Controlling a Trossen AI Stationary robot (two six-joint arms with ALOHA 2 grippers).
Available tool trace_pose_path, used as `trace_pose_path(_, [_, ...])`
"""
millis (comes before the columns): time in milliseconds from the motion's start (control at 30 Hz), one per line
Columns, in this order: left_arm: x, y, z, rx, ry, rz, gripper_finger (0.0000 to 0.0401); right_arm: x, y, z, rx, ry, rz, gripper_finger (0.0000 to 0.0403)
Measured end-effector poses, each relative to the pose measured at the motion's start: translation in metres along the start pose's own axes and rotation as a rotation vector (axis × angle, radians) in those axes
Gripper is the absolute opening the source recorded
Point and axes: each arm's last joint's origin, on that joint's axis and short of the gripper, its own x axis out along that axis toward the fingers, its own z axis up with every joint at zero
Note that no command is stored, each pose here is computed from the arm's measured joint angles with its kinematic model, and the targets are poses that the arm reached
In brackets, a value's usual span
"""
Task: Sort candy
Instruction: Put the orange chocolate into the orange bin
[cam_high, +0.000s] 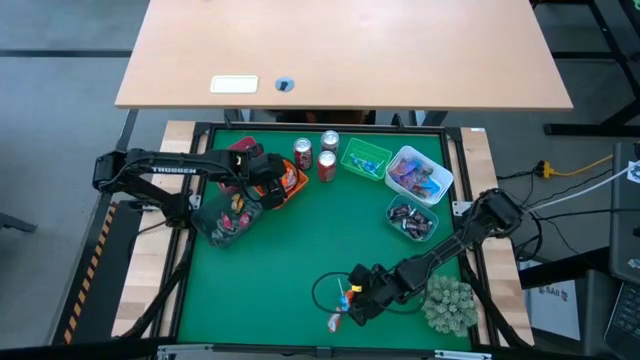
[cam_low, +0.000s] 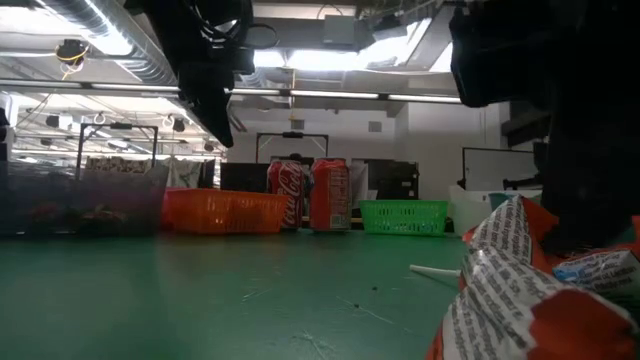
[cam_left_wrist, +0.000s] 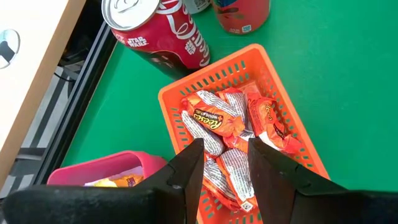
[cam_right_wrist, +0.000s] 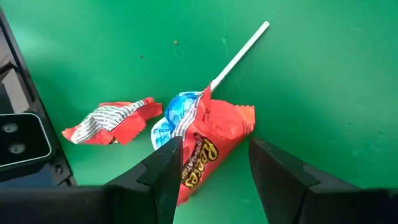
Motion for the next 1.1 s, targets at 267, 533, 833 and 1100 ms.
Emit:
trace_pose_path(267, [0.0, 0.0, 0.0, -0.002, 0.0, 0.0, 0.0114, 0.0055, -0.0009, -0.0011, -0.001, 0.003, -0.004, 0.0175])
trace_pose_path(533, [0.0, -0.0001, 0.0, -0.001, 0.0, 0.0, 0.0114, 0.0055, -0.0005, -0.0008, -0.003, 0.002, 0.001, 0.0085])
trace_pose_path(833, [0.0, -0.0001, 0.0, -0.001, 0.0, 0.0, 0.0114, 0.0044, 0.0, -0.0005, -0.007, 0.001, 0.003, 0.0011])
trace_pose_path(1100, [-0.0037, -0.0051, 0.0006, 0.017, 0.001, -0.041, 0.0114, 0.0015, -0.0006, 0.0009, -0.011, 0.01, 0.001, 0.0018])
